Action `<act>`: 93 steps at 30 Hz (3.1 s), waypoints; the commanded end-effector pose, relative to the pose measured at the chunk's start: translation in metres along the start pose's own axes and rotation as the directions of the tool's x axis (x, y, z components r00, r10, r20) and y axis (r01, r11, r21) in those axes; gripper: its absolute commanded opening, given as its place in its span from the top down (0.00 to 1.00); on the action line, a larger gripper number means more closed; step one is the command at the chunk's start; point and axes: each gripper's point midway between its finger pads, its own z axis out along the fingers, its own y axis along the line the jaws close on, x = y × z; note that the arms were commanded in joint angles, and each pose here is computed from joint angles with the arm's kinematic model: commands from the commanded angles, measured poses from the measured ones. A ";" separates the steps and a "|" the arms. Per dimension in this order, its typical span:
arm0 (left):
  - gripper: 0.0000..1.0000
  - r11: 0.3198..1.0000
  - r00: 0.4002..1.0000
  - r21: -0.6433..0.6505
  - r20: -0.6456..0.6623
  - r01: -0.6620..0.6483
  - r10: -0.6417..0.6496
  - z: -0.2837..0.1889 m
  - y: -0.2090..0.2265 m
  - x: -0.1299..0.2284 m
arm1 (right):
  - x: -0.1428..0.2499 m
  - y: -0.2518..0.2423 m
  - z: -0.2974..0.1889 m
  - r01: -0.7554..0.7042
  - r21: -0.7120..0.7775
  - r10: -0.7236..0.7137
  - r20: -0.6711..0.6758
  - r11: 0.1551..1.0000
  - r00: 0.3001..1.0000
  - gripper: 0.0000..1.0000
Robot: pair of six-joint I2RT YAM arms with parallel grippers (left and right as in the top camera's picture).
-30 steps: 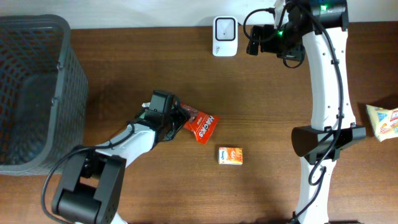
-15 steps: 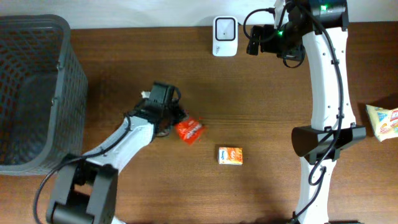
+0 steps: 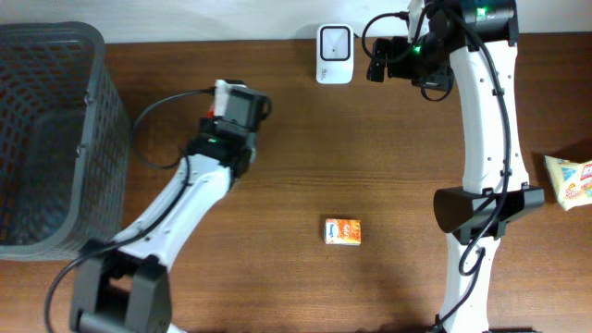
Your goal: Scan the item barcode
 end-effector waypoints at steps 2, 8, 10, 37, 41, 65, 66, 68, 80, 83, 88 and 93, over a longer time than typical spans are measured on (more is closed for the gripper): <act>0.90 0.973 0.974 -0.045 -0.031 -0.226 0.225 0.017 -0.048 0.027 | 0.000 -0.003 -0.005 -0.007 0.012 0.007 0.009 1.000 1.000 0.02; 0.21 0.927 0.929 -0.060 0.003 -0.370 0.371 0.001 -0.105 0.049 | 0.000 -0.003 -0.005 -0.007 0.012 0.007 0.009 1.000 1.000 0.02; 0.18 0.923 0.924 0.040 0.022 -0.383 0.382 -0.009 -0.128 0.053 | 0.000 -0.003 -0.005 -0.007 0.012 0.007 0.009 1.000 1.000 0.02; 0.01 0.952 0.953 0.087 0.043 0.294 -0.298 -0.152 0.135 -0.039 | 0.105 0.163 0.148 0.166 -0.209 -0.218 -0.255 0.964 0.942 0.96; 0.01 0.937 0.938 0.051 0.007 0.346 -0.347 -0.147 0.159 -0.030 | 0.127 0.182 0.180 0.188 -0.229 -0.246 -0.257 0.955 0.935 0.96; 0.01 0.928 0.932 0.140 -0.168 0.344 -0.320 -0.132 0.136 -0.001 | 0.100 0.084 0.180 0.031 -0.141 -0.076 -0.323 0.989 0.943 0.96; 0.01 0.927 0.931 0.151 -0.180 0.344 -0.317 -0.130 0.133 0.000 | 0.099 0.092 0.177 0.034 -0.218 -0.106 -0.328 0.975 0.939 0.96; 0.01 0.925 0.929 0.164 -0.204 0.343 -0.309 -0.124 0.127 0.002 | 0.101 0.098 0.177 0.039 -0.261 -0.127 -0.331 0.965 0.935 0.96; 0.01 0.895 0.896 0.264 -0.367 0.359 -0.251 -0.093 0.088 0.019 | 0.123 0.115 0.250 -0.009 -0.293 -0.092 -0.330 0.956 0.940 0.96; 0.01 0.896 0.892 0.261 -0.379 0.359 -0.247 -0.094 0.088 0.023 | 0.114 0.087 0.261 -0.023 -0.227 -0.050 -0.309 0.974 0.950 0.96; 0.01 0.897 0.891 0.260 -0.381 0.359 -0.246 -0.094 0.088 0.023 | 0.097 0.053 0.248 -0.003 -0.223 -0.066 -0.300 0.975 0.952 0.96; 0.01 0.896 0.894 0.262 -0.373 0.359 -0.249 -0.093 0.088 0.021 | 0.064 0.046 0.179 -0.012 -0.279 -0.076 -0.303 0.960 0.950 0.96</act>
